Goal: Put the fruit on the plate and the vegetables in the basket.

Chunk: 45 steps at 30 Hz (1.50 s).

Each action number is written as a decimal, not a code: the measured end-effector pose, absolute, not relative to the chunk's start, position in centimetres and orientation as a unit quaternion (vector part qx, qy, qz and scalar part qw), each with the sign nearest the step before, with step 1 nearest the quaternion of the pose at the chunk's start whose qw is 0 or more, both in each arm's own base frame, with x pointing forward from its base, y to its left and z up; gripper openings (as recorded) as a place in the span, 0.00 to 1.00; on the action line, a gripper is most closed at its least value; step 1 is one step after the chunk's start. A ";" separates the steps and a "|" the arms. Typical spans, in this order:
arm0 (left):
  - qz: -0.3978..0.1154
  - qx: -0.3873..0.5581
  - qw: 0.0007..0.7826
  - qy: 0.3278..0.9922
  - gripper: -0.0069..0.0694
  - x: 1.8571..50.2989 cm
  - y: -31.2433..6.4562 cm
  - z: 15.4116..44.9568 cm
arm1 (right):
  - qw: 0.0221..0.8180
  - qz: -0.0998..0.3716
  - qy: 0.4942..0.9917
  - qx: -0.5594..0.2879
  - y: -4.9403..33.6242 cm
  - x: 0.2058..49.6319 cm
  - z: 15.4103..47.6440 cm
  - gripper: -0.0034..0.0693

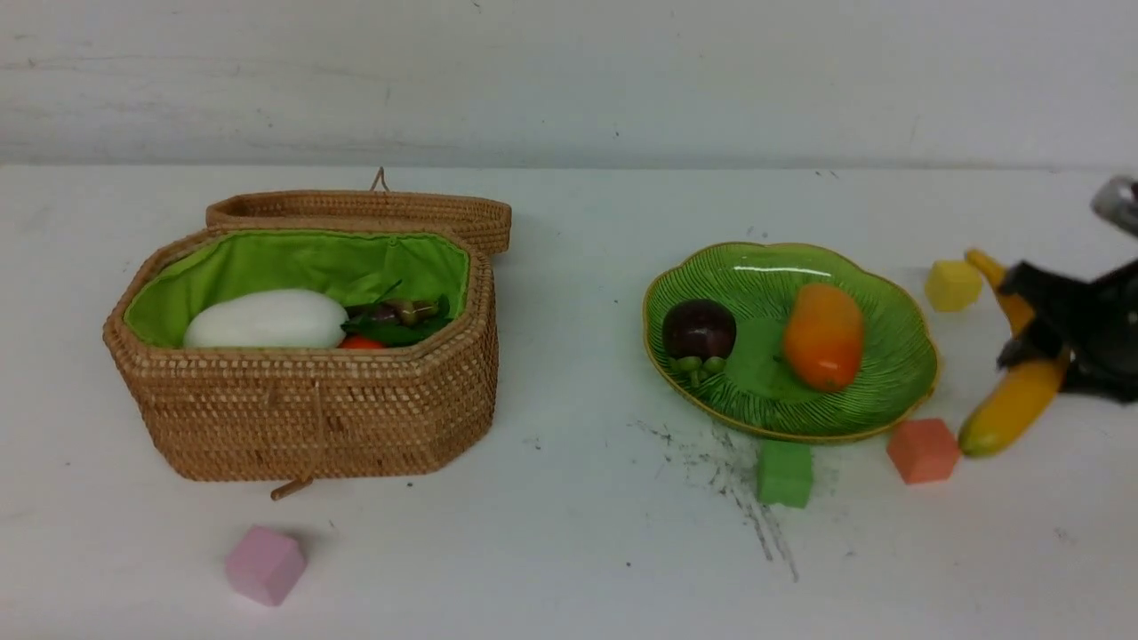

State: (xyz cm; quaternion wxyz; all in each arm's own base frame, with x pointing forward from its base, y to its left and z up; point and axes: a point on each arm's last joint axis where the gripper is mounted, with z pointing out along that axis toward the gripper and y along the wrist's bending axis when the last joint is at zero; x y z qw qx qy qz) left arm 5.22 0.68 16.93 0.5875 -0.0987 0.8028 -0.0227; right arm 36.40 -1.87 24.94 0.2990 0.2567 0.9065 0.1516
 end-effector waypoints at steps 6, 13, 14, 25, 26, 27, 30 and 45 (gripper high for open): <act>-0.023 -0.099 0.588 0.803 0.40 5.2 0.7 16.9 | 0.318 0.180 0.906 0.213 1.2 40.5 26.2 0.49; -0.023 -0.099 0.588 0.803 0.40 5.2 0.7 16.9 | 0.260 0.187 0.917 0.238 1.8 44.0 20.5 0.49; -0.023 -0.099 0.588 0.803 0.40 5.2 0.7 16.9 | 0.251 0.188 0.918 0.242 1.9 44.2 19.9 0.49; -0.023 -0.099 0.588 0.803 0.40 5.2 0.7 16.9 | 0.222 0.197 0.926 0.232 2.2 43.9 19.4 0.87; -0.023 -0.099 0.588 0.803 0.40 5.2 0.7 16.9 | 0.222 0.197 0.927 0.231 2.2 43.8 19.6 0.89; -0.023 -0.099 0.588 0.803 0.40 5.2 0.7 16.9 | 0.223 0.198 0.927 0.228 2.2 43.7 19.9 0.92; -0.023 -0.099 0.588 0.803 0.40 5.2 0.7 16.9 | 0.226 0.201 0.926 0.224 2.3 43.4 20.9 0.93; -0.023 -0.099 0.588 0.803 0.40 5.2 0.7 16.9 | 0.312 0.081 0.942 0.089 0.8 29.2 35.8 0.58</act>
